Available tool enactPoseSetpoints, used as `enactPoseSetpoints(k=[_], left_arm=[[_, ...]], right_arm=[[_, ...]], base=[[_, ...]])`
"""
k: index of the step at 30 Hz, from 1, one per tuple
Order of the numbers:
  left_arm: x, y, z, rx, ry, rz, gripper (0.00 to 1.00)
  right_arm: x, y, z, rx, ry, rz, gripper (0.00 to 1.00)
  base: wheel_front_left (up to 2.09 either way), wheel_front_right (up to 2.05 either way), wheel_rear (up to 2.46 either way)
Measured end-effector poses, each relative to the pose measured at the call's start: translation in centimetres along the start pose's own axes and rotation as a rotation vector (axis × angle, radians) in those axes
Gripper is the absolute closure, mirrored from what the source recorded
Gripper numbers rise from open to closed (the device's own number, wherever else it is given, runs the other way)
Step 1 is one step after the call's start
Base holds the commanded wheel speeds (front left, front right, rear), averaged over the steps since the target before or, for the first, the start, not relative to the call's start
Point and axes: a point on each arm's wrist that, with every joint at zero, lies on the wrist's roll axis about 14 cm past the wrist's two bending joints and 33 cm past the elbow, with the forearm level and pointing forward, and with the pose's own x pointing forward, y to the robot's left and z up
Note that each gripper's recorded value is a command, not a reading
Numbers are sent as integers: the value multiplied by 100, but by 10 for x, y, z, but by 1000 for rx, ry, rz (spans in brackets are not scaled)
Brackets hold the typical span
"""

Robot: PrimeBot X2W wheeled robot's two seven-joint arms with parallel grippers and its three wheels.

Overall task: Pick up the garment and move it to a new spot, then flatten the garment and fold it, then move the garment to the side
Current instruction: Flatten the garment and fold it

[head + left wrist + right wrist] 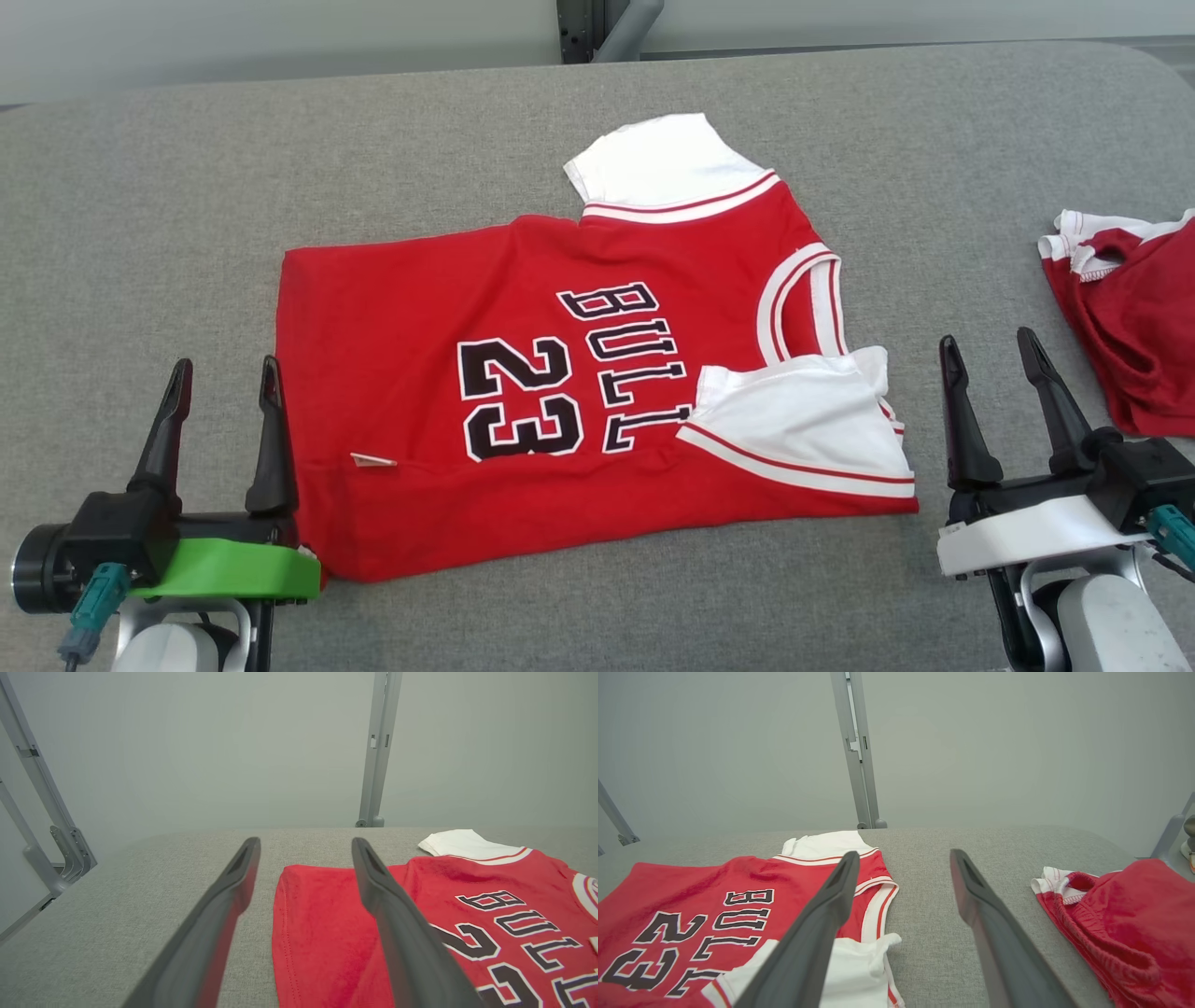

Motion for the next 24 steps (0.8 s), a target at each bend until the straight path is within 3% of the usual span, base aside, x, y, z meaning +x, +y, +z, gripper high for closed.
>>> enactPoseSetpoints(k=[13,24], left_arm=[[-6,7,-8,13,28,12,0],[-44,-2,-80,-90,260,33,0]], right_arm=[[-3,3,-7,10,21,5,0],[-39,9,-94,76,308,-2,0]], base=[[0,0,0],[0,0,0]])
